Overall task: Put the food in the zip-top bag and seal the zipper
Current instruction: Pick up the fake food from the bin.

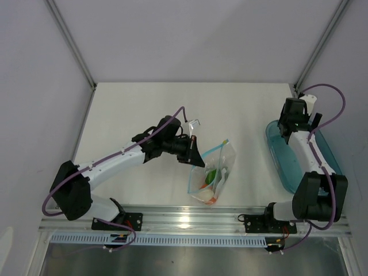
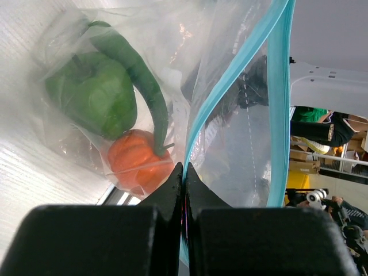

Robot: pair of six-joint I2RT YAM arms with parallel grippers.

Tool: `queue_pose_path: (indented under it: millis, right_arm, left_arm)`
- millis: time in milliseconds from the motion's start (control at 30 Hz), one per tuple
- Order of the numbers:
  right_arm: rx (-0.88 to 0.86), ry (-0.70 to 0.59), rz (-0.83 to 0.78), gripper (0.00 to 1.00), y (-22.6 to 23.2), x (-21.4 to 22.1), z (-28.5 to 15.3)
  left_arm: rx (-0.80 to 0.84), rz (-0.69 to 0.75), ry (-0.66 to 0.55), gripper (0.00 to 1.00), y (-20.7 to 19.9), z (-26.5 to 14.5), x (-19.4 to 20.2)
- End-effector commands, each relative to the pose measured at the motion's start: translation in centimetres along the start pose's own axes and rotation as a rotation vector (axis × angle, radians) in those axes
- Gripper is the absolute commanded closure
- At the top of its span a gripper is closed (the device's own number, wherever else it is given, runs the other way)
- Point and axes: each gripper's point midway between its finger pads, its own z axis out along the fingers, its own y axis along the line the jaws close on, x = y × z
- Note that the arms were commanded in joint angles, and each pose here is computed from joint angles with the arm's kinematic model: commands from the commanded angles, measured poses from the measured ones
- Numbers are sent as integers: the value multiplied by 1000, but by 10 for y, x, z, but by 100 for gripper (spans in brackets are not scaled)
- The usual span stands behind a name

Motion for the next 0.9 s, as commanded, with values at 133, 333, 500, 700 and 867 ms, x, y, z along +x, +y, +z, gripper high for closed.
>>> queue_pose_path:
  millis: [133,333,500,700,867]
  right_arm:
    - [95,70,5,1,-8,35,49]
    - [100,105,20,1,-5,45,73]
    - [112,166,-26,0,1,59,99]
    - [96,178,-44,0,7,55,120]
    - [93,183,-89,1,10,56,132]
  left_arm:
    - [15,39,0,99,-9,2,-12]
    - [12,37,25,99,-8,9,-15]
    - [14,40,36,99,-10,13,-22]
    - [19,38,55,100,-8,19,-24]
    - [29,41,68,99,-10,25,-30]
